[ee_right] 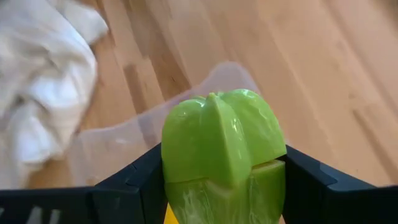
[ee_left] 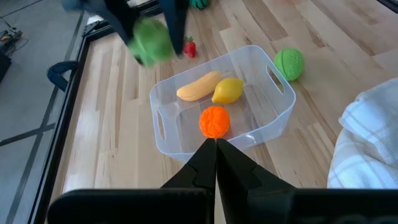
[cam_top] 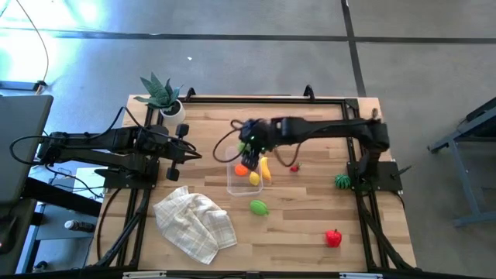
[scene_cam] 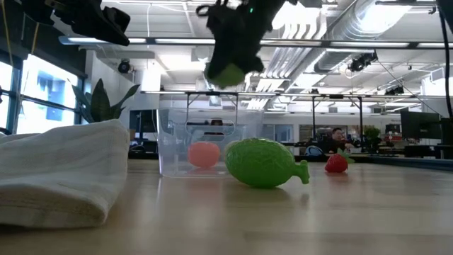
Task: Pick and placing Produce into tupperware
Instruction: Put the green starfruit into the transparent bin
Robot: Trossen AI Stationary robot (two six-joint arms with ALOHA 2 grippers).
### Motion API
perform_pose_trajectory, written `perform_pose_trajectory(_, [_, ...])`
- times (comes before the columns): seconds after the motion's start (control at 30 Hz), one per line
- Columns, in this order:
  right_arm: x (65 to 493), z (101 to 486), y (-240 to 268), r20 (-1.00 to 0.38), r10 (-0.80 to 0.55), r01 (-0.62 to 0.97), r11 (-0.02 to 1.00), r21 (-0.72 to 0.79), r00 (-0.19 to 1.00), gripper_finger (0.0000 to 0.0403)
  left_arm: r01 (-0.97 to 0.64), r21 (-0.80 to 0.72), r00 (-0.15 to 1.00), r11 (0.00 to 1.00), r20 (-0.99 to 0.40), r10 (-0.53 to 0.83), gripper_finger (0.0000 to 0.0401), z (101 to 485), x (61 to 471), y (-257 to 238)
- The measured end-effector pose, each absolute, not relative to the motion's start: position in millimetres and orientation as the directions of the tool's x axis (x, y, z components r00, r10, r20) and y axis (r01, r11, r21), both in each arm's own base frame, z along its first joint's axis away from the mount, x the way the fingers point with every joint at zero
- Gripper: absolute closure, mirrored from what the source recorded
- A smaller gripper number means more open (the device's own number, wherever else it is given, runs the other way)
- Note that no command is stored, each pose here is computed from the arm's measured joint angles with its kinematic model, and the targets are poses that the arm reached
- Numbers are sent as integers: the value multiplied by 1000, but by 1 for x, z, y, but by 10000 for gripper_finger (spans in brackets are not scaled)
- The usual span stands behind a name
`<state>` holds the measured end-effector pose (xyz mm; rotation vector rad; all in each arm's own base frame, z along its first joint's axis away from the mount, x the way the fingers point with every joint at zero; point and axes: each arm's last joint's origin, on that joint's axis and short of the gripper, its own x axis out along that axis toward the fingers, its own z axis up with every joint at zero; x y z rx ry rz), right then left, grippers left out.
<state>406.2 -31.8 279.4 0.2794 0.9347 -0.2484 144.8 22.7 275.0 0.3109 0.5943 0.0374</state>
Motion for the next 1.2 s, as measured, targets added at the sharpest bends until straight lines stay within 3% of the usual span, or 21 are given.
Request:
perform_pose_trajectory(0.5, [438, 198, -34, -898, -51, 295, 951, 90, 436, 189, 54, 299, 829, 953, -545, 124, 398, 275, 145, 23])
perform_pose_trajectory(0.8, [440, 192, -37, -900, -97, 285, 958, 32, 425, 189, 54, 299, 829, 953, -545, 124, 398, 275, 145, 23])
perform_pose_trajectory(1.2, [443, 175, -35, -920, -40, 247, 967, 63, 390, 189, 54, 299, 829, 953, -545, 124, 398, 275, 145, 23])
